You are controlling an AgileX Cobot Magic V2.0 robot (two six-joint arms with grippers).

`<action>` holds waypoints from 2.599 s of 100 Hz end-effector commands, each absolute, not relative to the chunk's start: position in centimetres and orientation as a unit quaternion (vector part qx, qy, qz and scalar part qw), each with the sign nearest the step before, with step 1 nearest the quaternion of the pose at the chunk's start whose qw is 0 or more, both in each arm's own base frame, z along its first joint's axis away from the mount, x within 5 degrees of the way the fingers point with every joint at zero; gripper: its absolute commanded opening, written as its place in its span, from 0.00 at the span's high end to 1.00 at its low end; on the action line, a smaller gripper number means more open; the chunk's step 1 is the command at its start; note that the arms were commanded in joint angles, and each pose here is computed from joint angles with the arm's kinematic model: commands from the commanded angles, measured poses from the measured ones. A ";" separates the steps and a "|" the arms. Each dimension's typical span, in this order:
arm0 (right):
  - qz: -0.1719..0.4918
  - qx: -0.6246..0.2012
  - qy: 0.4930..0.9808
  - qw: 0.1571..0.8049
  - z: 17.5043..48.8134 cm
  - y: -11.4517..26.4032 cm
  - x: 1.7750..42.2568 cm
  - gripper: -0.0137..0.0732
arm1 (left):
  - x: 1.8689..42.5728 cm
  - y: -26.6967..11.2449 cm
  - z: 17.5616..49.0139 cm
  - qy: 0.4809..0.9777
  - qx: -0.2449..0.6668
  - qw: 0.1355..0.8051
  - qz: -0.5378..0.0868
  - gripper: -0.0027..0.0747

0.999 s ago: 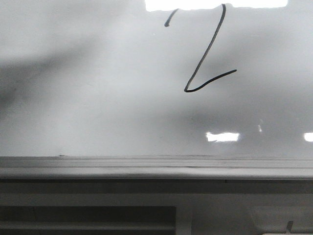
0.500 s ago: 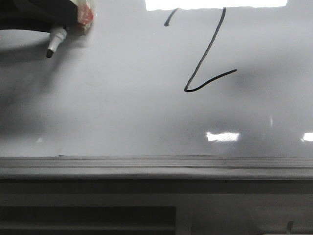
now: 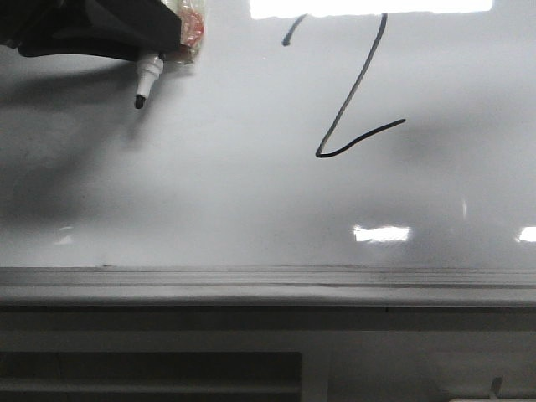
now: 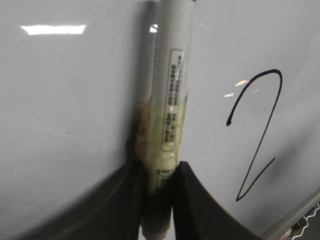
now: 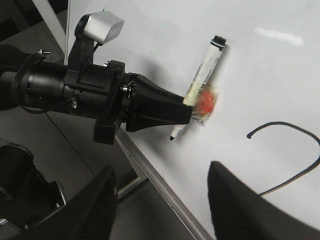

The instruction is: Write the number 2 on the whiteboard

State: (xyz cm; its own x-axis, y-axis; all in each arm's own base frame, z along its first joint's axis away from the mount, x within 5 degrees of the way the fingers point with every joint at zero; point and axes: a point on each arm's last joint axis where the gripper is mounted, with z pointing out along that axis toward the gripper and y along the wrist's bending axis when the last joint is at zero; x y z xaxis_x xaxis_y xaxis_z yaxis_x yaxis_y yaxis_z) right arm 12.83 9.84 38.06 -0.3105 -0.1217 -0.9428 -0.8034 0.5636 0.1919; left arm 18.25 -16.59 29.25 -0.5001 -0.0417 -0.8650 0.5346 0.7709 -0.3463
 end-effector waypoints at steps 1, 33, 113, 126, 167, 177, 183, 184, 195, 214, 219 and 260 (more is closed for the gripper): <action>0.359 -0.294 0.717 0.521 39.4 9.7 12.7 0.43 | 18.8 -16.4 29.8 0.811 0.133 0.491 -0.288 0.95; 0.348 -0.291 0.718 0.528 39.4 9.6 12.8 0.43 | 18.6 -16.3 30.1 0.807 0.136 0.494 -0.292 0.41; 0.219 -0.177 0.654 0.702 35.8 4.5 5.6 0.90 | 6.6 -7.2 34.0 0.615 0.271 0.677 -0.300 0.99; 0.215 -0.170 0.648 0.711 32.3 4.0 4.0 0.90 | 4.9 -5.7 32.5 0.595 0.268 0.693 -0.307 0.99; 0.208 -0.159 0.645 0.718 26.5 3.5 2.8 0.90 | 2.1 -3.1 30.0 0.542 0.241 0.736 -0.326 0.99; 0.209 -0.160 0.646 0.717 26.5 3.5 2.8 0.90 | 2.0 -3.2 30.0 0.542 0.245 0.734 -0.329 0.99; 0.209 -0.160 0.646 0.717 26.5 3.5 2.8 0.90 | 2.0 -3.2 29.9 0.541 0.248 0.732 -0.331 0.99; 0.209 -0.160 0.646 0.717 26.5 3.5 2.8 0.90 | 2.0 -3.2 29.9 0.541 0.248 0.732 -0.331 0.99; 0.209 -0.160 0.646 0.717 26.5 3.5 2.8 0.90 | 2.0 -3.2 29.9 0.541 0.248 0.732 -0.331 0.99; 0.209 -0.160 0.646 0.717 26.5 3.5 2.8 0.90 | 2.0 -3.2 29.9 0.541 0.248 0.732 -0.331 0.99; 0.209 -0.160 0.646 0.717 26.5 3.5 2.8 0.90 | 2.0 -3.2 29.9 0.541 0.248 0.732 -0.331 0.99; 0.209 -0.160 0.646 0.717 26.5 3.5 2.8 0.90 | 2.0 -3.3 29.8 0.542 0.253 0.730 -0.330 0.99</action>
